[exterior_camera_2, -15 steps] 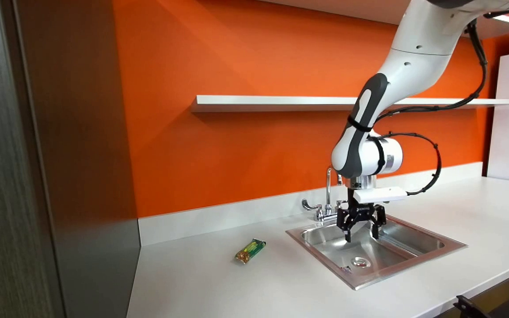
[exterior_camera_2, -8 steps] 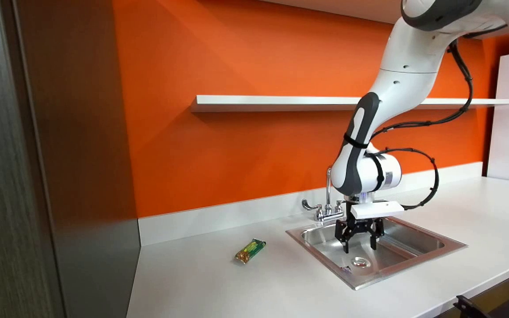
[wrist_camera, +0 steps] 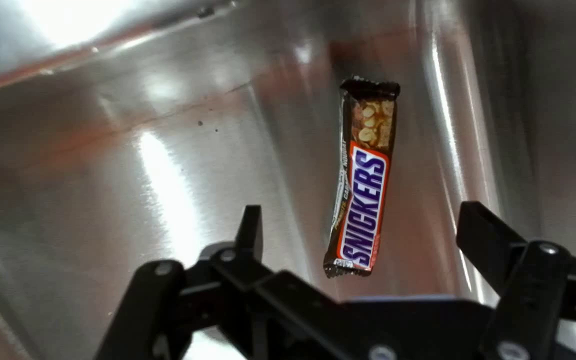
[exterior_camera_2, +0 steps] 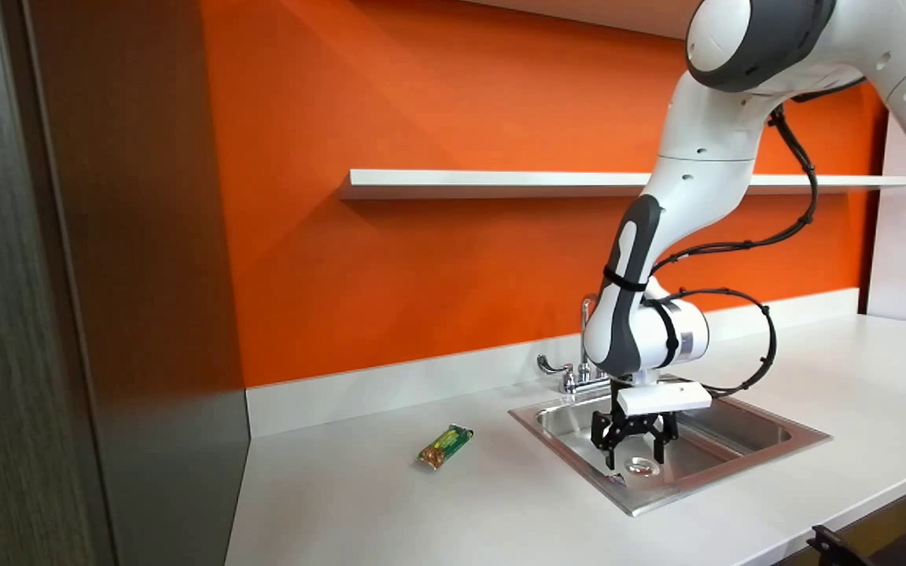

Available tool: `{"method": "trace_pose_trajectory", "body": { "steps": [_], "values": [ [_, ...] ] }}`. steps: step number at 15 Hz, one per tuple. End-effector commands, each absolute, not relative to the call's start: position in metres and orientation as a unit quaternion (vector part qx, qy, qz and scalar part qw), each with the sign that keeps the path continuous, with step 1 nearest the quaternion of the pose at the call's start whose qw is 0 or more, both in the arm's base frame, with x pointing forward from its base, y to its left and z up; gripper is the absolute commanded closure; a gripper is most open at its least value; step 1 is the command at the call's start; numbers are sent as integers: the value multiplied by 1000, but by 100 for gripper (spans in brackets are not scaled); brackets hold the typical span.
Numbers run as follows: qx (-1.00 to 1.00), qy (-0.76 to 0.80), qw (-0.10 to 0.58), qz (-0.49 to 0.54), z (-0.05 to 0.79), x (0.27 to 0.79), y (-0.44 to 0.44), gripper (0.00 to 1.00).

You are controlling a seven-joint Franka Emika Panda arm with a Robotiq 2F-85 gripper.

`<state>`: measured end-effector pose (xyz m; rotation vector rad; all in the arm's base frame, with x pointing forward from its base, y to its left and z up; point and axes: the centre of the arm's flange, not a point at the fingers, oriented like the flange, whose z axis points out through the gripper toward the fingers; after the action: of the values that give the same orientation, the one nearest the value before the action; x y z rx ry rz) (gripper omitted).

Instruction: Pick up the pack of the snack from the sink and put it on the left side of the kitchen unit base top

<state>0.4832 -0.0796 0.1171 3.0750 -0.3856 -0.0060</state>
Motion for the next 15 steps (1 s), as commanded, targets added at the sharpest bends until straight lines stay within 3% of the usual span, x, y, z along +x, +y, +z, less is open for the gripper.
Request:
{"method": "trace_pose_trajectory", "body": {
  "steps": [1, 15],
  "values": [
    [990, -136, 23, 6, 99, 494, -74, 0],
    [992, -126, 27, -5, 93, 487, -77, 0]
  ]
}}
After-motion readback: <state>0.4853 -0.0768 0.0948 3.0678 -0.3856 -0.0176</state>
